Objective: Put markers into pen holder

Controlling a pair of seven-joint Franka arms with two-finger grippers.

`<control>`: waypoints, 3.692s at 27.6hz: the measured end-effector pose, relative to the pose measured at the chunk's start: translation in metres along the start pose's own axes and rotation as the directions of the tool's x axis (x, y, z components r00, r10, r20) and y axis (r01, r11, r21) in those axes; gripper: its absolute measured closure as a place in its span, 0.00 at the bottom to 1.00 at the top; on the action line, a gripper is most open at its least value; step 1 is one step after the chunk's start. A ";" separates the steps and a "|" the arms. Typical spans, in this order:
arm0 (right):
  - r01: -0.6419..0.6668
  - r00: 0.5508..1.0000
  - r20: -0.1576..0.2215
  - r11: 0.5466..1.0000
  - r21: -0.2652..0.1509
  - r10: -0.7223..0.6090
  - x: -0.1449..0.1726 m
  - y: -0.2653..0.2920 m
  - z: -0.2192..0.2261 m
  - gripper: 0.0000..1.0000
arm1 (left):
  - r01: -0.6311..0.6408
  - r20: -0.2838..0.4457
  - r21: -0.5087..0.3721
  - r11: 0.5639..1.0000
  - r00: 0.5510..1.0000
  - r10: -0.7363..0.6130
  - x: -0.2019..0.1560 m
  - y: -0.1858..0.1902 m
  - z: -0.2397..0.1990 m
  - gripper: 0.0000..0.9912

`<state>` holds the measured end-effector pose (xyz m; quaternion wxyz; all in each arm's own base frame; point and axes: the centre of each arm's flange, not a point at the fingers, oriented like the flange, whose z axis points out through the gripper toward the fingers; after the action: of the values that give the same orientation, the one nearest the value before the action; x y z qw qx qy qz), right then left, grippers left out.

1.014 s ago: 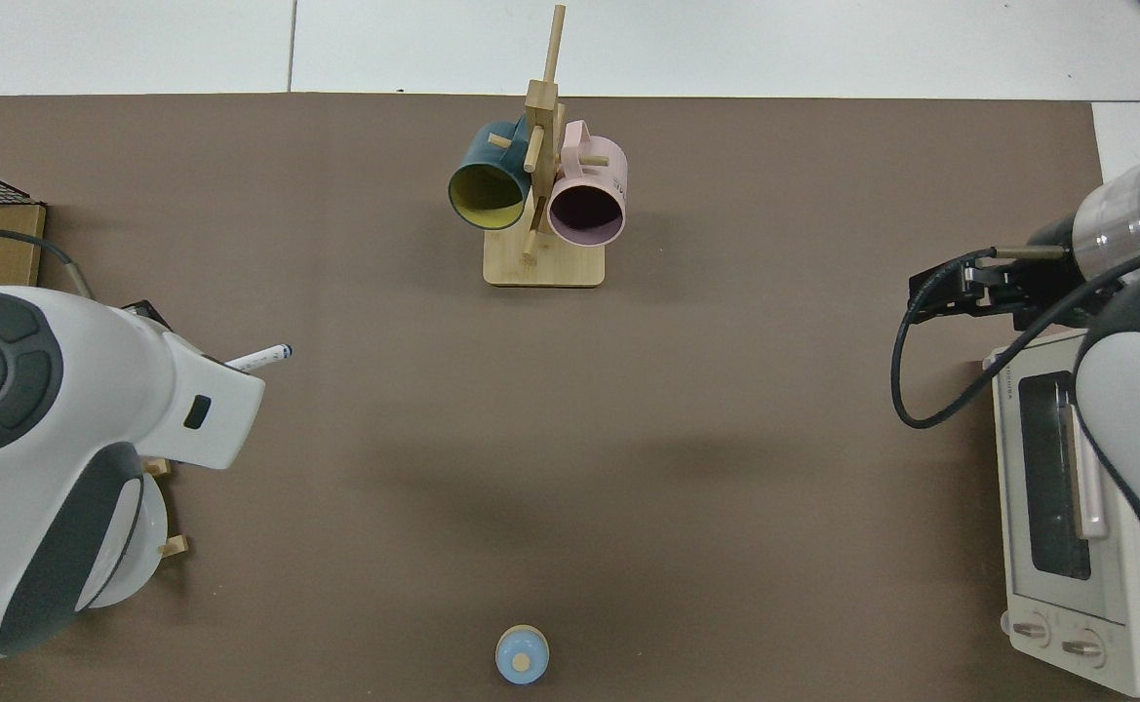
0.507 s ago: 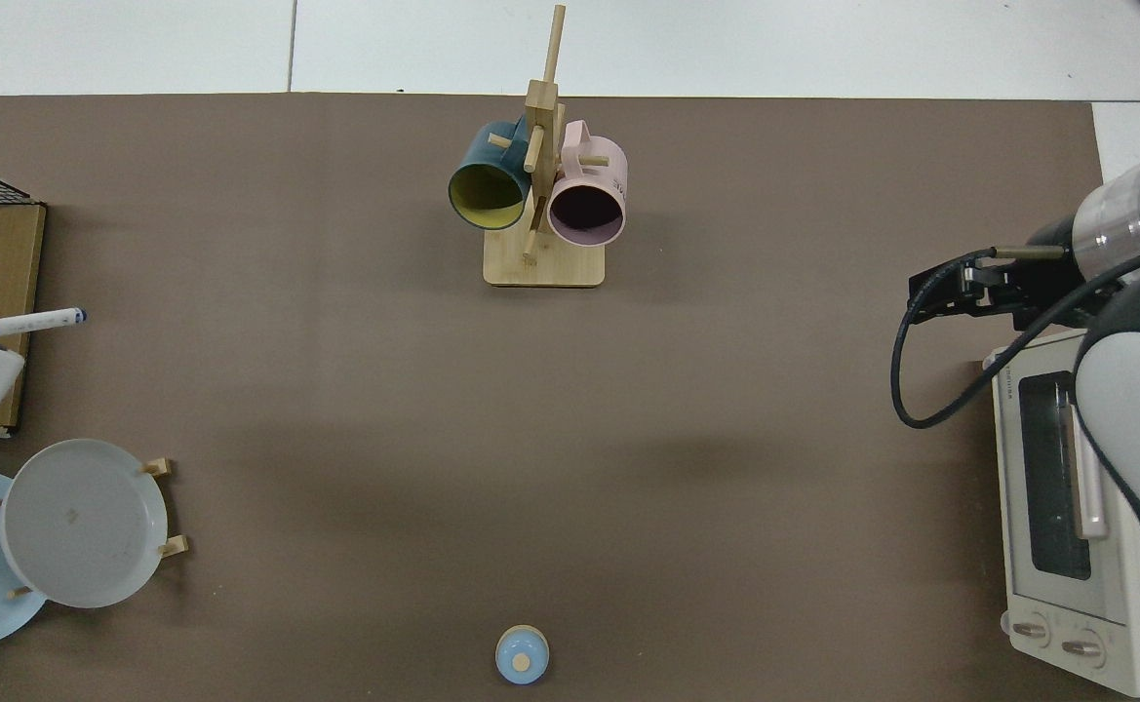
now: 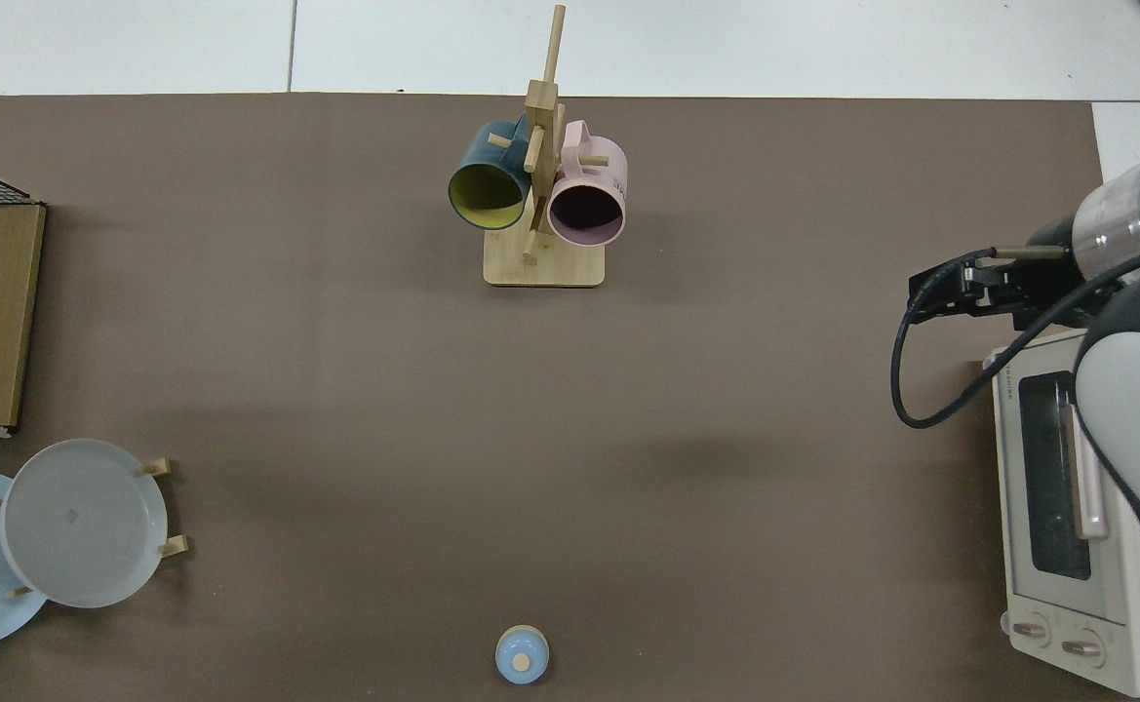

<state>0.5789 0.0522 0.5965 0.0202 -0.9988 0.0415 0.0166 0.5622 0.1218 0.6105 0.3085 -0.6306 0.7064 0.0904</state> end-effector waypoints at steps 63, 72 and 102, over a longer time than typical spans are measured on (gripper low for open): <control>0.000 1.000 0.000 1.000 0.000 0.000 0.000 0.000 0.000 0.00 | -0.283 0.078 0.043 0.958 0.957 0.280 -0.105 0.014 0.092 0.42; 0.000 1.000 0.000 1.000 0.000 0.000 0.000 0.000 0.000 0.00 | -0.169 -0.022 0.075 0.983 0.985 0.171 -0.082 -0.010 0.059 0.00; 0.000 1.000 0.000 1.000 0.000 0.000 0.000 0.000 0.000 0.00 | 0.825 -0.042 -0.476 0.305 0.325 -0.945 0.114 -0.045 -0.063 0.00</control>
<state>0.5789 0.0523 0.5965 0.0202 -0.9988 0.0414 0.0166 0.5828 -0.0145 0.6094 0.0635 -0.9665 0.2392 -0.0680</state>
